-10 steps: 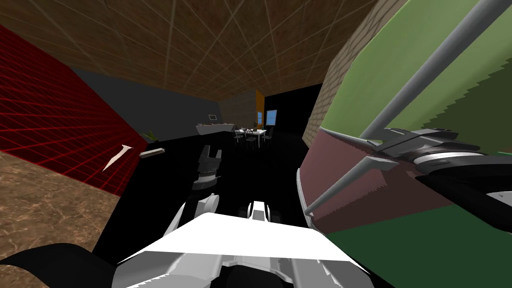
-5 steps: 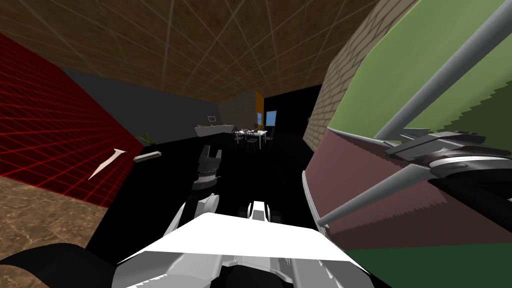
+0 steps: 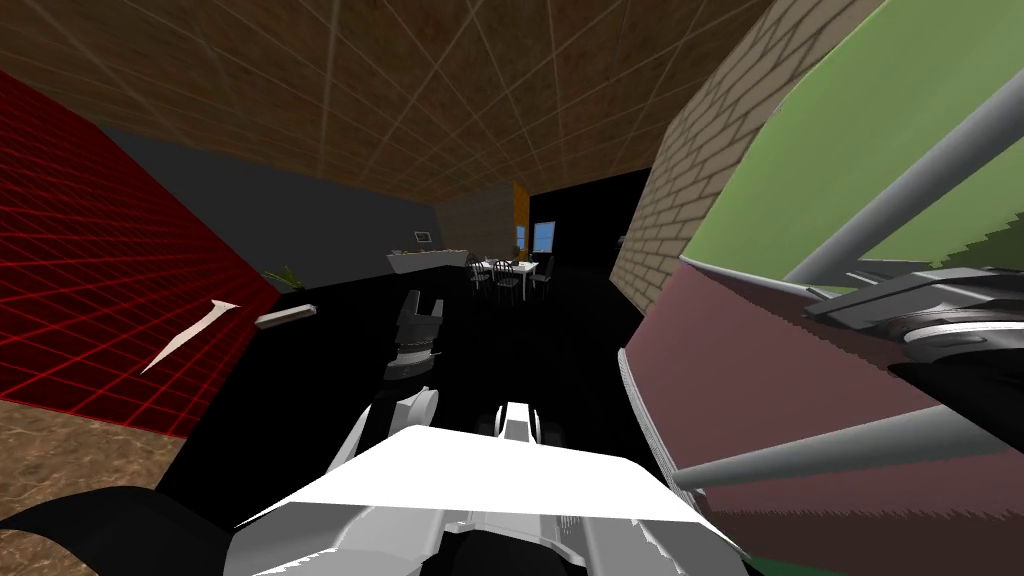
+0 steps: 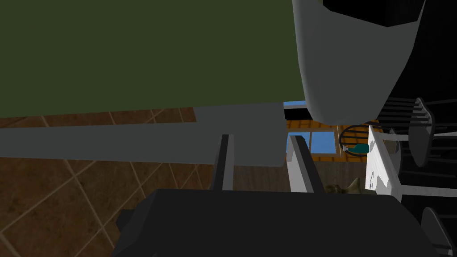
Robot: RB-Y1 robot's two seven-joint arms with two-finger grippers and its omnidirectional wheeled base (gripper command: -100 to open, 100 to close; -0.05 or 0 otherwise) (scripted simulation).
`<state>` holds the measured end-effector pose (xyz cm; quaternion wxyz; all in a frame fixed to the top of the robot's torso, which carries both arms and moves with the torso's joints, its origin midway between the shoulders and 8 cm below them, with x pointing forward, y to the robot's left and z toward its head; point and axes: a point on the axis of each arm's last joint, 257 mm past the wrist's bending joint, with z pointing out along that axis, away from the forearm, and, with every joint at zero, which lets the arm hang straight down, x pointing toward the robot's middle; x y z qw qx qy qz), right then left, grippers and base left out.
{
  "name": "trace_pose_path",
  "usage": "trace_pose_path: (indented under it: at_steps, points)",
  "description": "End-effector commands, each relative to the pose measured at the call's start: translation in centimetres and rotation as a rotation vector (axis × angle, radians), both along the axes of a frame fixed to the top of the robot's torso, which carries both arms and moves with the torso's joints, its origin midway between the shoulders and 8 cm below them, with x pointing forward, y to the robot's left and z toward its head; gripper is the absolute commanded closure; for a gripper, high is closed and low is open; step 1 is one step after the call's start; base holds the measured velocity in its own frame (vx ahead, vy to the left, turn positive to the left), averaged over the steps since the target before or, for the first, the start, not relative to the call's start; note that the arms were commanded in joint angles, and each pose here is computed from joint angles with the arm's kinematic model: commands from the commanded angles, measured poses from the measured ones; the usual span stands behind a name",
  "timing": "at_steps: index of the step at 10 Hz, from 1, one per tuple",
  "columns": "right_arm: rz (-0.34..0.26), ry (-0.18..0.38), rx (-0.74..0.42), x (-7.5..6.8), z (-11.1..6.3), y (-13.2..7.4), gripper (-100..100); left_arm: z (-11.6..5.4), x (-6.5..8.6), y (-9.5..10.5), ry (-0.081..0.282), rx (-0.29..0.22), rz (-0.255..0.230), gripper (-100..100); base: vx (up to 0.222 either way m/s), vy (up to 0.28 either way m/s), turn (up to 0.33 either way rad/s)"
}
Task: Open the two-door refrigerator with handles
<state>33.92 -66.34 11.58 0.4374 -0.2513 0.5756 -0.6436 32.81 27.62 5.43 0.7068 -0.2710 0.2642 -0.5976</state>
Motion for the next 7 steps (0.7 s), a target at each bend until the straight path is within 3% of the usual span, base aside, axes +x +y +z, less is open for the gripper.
trace_pose_path:
  at_steps: [1,2,4,7]
  points:
    - [-0.058,-0.023,-0.013,-0.9,1.5,-2.3,100,0.0,0.0,0.0,0.0,0.0,0.0,0,0.19,0.25,0.001]
    - [-0.058,-0.023,-0.013,-0.9,1.5,-2.3,100,0.0,0.0,0.0,0.0,0.0,0.0,0,0.173,0.199,-0.002]
    - [-0.131,-0.025,-0.014,-2.5,1.6,-5.0,100,0.0,0.0,0.0,0.0,0.0,0.0,0,0.207,0.214,-0.022]
    - [-0.167,-0.026,-0.014,-3.3,1.7,-6.3,100,0.0,0.0,0.0,0.0,0.0,0.0,0,0.199,0.223,0.008]
